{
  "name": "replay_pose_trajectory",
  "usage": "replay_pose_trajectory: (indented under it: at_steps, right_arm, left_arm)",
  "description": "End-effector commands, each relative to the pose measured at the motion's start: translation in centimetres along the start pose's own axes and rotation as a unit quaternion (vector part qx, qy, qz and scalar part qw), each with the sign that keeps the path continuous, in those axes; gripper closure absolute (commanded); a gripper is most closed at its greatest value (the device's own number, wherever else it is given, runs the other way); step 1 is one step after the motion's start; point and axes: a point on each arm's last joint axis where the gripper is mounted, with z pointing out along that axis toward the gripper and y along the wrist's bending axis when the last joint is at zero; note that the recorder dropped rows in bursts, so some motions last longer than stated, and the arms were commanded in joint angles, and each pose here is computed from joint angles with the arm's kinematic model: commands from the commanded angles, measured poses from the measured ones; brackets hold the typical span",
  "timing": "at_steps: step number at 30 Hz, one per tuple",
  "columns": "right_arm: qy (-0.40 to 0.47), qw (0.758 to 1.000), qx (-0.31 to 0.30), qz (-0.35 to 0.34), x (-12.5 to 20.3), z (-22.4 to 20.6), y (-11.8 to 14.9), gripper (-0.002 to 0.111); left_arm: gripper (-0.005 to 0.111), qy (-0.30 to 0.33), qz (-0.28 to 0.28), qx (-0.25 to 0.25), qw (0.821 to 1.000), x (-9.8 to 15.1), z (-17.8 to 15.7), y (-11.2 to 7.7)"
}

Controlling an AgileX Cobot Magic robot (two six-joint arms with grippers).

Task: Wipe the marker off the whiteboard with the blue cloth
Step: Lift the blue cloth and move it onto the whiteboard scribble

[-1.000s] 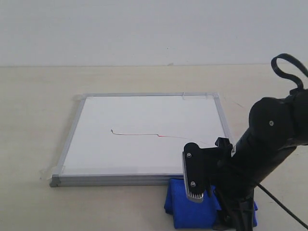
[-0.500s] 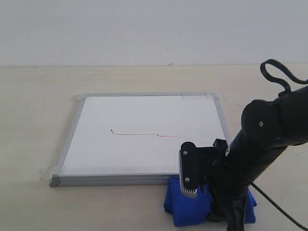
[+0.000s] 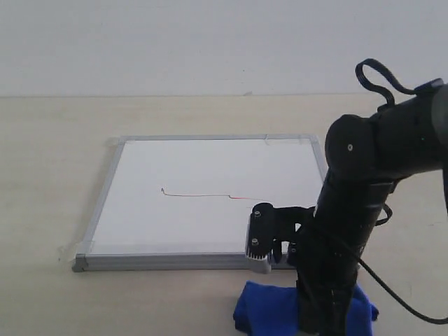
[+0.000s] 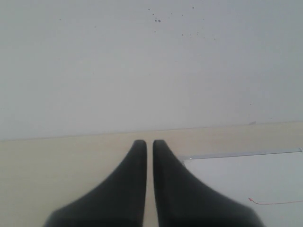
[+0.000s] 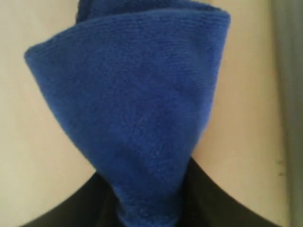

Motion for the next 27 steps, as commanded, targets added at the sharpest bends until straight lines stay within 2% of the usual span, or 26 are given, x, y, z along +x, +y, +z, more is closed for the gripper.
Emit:
replay_pose_trajectory:
  at_steps: [1, 4, 7, 11, 13, 15, 20, 27]
  right_arm:
    - [-0.038, 0.999, 0.007, 0.032, -1.6, -4.0, 0.6, 0.108]
    - [-0.092, 0.993, 0.064, 0.04, -2.9, -7.8, 0.6, 0.108]
    - [-0.162, 0.975, 0.138, 0.069, -3.9, -11.0, 0.2, 0.108]
    - [-0.233, 0.939, 0.226, 0.115, -4.7, -12.6, -1.2, 0.108]
    - [-0.25, 0.925, 0.249, 0.144, -4.9, -12.4, -2.2, 0.108]
    - [-0.255, 0.913, 0.271, 0.169, -5.1, -11.7, -3.5, 0.108]
    - [-0.208, 0.907, 0.304, 0.206, -4.7, -8.0, -6.9, 0.108]
    - [-0.165, 0.894, 0.291, 0.297, -1.9, -6.4, -11.0, 0.108]
  left_arm:
    - [0.102, -0.001, -0.006, 0.001, 1.0, -0.1, 0.0, 0.0]
    - [0.102, -0.001, -0.006, 0.001, 1.0, -0.1, 0.0, 0.0]
    - [0.102, -0.001, -0.006, 0.001, 1.0, -0.1, 0.0, 0.0]
    - [0.102, -0.001, -0.006, 0.001, 1.0, -0.1, 0.0, 0.0]
    - [0.102, -0.001, -0.006, 0.001, 1.0, -0.1, 0.0, 0.0]
    - [0.102, -0.001, -0.006, 0.001, 1.0, -0.1, 0.0, 0.0]
    - [0.102, -0.001, -0.006, 0.001, 1.0, -0.1, 0.0, 0.0]
    - [0.102, -0.001, -0.006, 0.001, 1.0, -0.1, 0.0, 0.0]
